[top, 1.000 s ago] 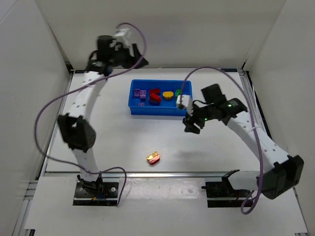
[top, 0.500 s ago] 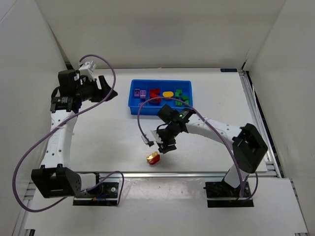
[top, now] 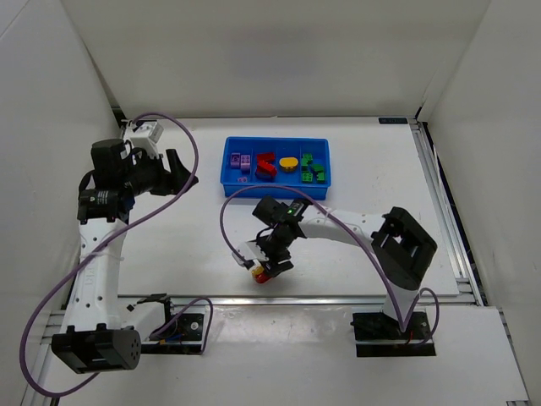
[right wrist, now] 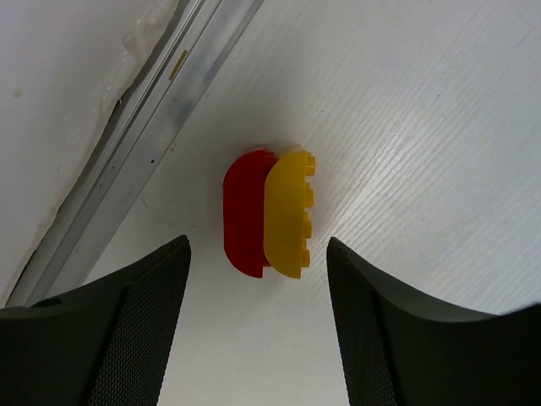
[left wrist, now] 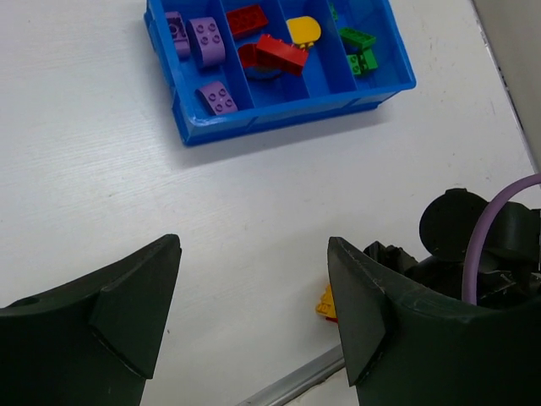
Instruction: Sort the legos into containers by color
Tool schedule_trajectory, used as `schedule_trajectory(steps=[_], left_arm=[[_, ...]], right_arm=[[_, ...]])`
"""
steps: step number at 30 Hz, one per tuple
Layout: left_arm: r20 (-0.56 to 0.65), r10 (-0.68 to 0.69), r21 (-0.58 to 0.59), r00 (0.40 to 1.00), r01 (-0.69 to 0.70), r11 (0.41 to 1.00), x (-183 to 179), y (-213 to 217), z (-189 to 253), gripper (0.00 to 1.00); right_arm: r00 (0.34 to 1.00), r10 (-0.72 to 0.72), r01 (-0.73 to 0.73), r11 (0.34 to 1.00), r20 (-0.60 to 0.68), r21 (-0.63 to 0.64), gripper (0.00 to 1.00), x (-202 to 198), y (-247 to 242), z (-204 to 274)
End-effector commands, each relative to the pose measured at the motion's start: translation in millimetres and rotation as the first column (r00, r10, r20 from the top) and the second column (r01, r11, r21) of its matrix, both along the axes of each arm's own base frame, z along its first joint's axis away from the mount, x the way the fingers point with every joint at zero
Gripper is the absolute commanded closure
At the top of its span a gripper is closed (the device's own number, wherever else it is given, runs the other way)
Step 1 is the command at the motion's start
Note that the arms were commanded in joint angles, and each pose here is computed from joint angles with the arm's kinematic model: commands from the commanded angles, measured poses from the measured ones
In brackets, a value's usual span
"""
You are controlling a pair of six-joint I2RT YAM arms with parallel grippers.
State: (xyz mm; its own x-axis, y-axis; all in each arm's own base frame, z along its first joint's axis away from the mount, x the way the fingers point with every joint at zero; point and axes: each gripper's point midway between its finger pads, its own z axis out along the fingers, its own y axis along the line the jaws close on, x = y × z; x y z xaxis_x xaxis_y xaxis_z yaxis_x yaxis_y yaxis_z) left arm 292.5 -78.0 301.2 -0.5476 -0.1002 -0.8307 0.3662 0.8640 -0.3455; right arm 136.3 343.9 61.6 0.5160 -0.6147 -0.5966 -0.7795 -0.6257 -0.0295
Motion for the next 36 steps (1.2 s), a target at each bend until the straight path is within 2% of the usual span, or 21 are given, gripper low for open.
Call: schedule_trajectory(steps=[1,15,27,30,33,36], left_arm=[[-0.025,0.015,0.026,1.0,-0.014,1.0,-5.8,5.2,-8.7,0.19],[-0.06,0.03,0.029,0.998,-0.028,0.999,-1.0,7.7,-18.0,0.19],[-0.172,0.024,-0.083,0.985,-0.038,0.996,-4.0,-1.8,-38.9,0.21],[-0.218,-0.025,-0.174,0.976,-0.014,0.985,-8.3,-9.3,-42.9,0.22],[-0.266,-0.14,-0.332,0.954,0.045,0.942,-16.5,-22.4,-50.0,0.23],[-0.288,-0.301,-0.487,0.909,0.131,0.863,-22.1,-39.3,-49.4,0.23]], right_arm=[[1.0,-0.002,0.003,1.0,-0.022,0.003,0.3,-3.8,5.3,-7.8],[0.998,-0.037,0.034,0.998,-0.046,-0.062,0.34,-4.3,1.3,-42.5],[0.988,-0.147,0.148,0.988,0.038,-0.032,0.67,20.0,11.2,-35.8],[0.972,-0.211,0.211,0.977,0.099,0.016,0.69,39.2,14.5,-14.0],[0.935,-0.289,0.278,0.957,0.204,0.079,0.68,67.6,13.8,10.0],[0.876,-0.35,0.318,0.937,0.333,0.147,0.68,97.2,7.8,33.5]])
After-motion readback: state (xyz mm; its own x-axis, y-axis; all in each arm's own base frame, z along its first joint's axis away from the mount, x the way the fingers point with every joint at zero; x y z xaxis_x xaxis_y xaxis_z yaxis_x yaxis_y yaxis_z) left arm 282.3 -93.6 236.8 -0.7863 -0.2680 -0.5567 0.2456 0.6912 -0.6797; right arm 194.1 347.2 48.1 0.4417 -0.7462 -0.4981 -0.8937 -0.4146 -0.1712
